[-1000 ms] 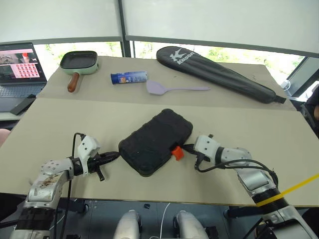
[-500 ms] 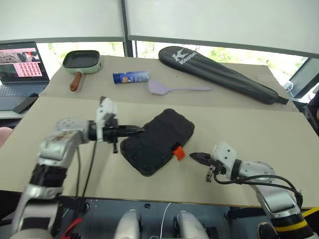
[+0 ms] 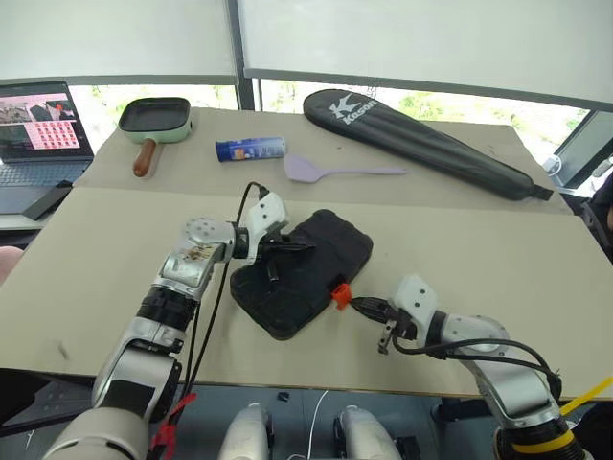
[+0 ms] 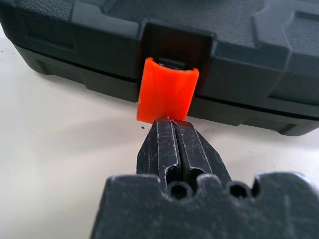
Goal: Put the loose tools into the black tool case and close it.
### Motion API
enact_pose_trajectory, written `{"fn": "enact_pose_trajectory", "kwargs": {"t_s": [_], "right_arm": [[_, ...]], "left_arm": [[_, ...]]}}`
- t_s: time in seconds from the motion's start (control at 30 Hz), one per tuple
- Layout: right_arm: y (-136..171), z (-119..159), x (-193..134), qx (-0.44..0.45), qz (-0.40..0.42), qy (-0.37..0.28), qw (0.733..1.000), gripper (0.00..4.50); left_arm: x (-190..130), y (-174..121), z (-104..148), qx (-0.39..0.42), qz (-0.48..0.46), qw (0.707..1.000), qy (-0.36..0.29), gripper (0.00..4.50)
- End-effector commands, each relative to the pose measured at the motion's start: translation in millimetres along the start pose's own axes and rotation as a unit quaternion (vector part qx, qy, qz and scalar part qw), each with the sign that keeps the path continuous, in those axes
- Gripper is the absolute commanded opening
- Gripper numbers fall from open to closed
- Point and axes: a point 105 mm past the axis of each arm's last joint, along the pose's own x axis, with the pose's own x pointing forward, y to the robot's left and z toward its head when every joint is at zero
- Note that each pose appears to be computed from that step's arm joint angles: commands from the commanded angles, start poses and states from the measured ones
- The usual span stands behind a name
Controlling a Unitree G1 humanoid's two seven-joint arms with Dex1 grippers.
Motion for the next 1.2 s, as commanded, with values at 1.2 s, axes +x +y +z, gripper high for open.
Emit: {"fn": "enact_pose_trajectory", "kwargs": {"t_s": [1.2], "right_arm": [[-2, 13, 20, -0.002, 0.012, -0.019, 1.000, 0.03]], "left_arm": [[8, -34, -57, -0.047, -0.036, 0.993, 0.103, 0.10]]}}
